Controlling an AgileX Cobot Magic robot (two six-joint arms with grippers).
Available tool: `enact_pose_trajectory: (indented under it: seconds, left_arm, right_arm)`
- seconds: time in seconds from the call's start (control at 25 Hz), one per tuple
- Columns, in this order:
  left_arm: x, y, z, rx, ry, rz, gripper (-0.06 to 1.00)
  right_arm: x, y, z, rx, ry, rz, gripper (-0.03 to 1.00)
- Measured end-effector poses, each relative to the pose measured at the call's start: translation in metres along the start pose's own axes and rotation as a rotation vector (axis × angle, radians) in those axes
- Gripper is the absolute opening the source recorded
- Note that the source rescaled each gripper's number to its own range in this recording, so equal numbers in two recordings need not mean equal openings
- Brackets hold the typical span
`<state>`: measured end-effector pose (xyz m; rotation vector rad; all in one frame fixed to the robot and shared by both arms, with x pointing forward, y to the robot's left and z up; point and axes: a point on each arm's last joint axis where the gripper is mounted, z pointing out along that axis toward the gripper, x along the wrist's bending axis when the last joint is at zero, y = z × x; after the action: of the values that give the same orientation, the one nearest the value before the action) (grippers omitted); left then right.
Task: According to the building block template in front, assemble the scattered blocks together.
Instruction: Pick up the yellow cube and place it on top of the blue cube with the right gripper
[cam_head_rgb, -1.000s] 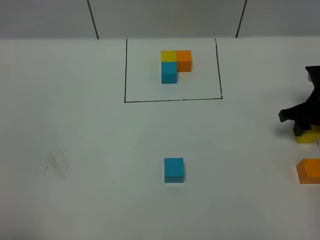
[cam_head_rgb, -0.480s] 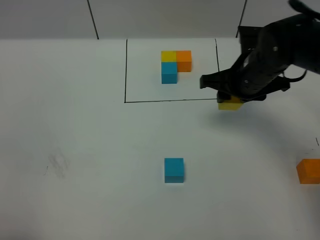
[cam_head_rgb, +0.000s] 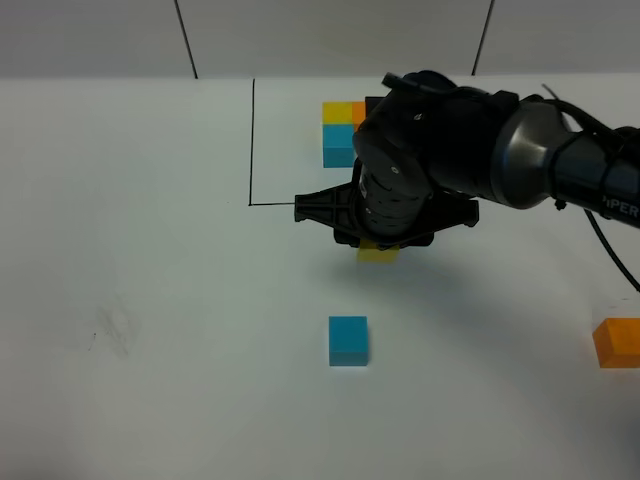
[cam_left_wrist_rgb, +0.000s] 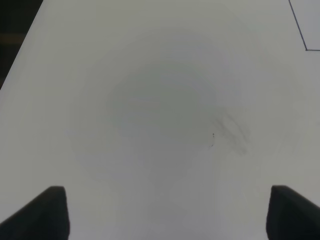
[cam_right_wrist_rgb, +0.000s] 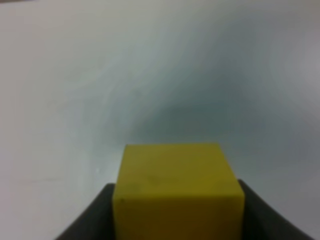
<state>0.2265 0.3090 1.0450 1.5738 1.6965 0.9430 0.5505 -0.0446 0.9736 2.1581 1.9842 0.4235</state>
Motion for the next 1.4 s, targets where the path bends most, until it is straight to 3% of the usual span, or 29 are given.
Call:
enact_pose_trajectory:
  seconds: [0.48,1.4]
  left_arm:
    - [0.000,0.000,0.000,0.000,0.001,0.000,0.69]
    - [0.000,0.000,0.000,0.000,0.001,0.000,0.69]
  right_arm:
    - [0.020,-0.026,0.029,0.066,-0.033,-0.009,0.21]
    - [0.026,-0.040,0.055,0.097,-0.079,-0.065,0.21]
